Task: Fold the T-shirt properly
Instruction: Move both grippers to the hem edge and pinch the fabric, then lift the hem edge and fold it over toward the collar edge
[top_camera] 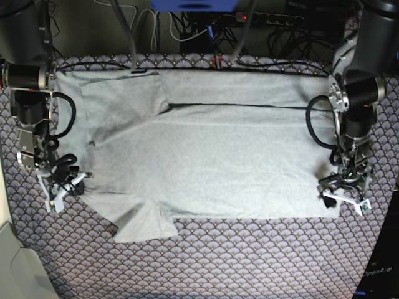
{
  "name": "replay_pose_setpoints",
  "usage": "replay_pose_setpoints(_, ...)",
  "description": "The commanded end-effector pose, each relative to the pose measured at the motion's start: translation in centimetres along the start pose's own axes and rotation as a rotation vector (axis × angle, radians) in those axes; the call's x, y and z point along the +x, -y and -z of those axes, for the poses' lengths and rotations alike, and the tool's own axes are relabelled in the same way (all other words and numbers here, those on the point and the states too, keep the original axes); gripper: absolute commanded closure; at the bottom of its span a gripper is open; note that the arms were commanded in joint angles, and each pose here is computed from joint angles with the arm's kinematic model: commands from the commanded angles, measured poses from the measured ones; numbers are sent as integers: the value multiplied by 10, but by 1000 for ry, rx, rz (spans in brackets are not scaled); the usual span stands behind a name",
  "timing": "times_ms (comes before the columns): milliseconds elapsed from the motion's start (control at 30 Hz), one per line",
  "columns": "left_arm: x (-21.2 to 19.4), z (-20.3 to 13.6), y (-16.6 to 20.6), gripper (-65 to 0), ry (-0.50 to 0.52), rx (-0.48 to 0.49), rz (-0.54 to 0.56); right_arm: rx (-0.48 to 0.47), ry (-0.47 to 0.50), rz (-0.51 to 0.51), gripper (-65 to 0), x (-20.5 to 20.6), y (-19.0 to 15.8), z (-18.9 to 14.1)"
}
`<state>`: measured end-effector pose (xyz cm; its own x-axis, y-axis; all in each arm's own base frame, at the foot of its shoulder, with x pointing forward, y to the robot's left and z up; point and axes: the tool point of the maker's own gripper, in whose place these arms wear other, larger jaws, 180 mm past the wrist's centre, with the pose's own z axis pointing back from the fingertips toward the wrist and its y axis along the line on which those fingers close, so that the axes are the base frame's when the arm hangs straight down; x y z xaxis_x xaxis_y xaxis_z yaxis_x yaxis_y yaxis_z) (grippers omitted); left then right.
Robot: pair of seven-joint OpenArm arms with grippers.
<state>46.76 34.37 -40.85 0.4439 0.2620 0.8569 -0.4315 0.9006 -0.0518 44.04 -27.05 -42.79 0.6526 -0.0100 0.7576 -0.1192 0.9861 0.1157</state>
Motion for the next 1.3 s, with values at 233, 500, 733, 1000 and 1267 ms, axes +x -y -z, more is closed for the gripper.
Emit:
replay_pose_setpoints(233,1,-1,4,-551,26,-20,84,-11,-49,-25,0,-4,6,-2)
replay_pose_setpoints(500,-9,-4,-2,-536,30,-14,94,-11,-49,-25,0,-4,6,-2)
replay_pose_setpoints(733,-8,-4,-2,-220,40,-16,96,-11,-49,-25,0,-4,6,-2)
replay_pose_setpoints(1000,-2,-4,-1,-13,55,-12,92,-8,-48,-24,0,-4,5,-2)
replay_pose_setpoints(1267,22,-12,5,-5,99,-42,115,-2,-30,-109,0,9,-2,-14)
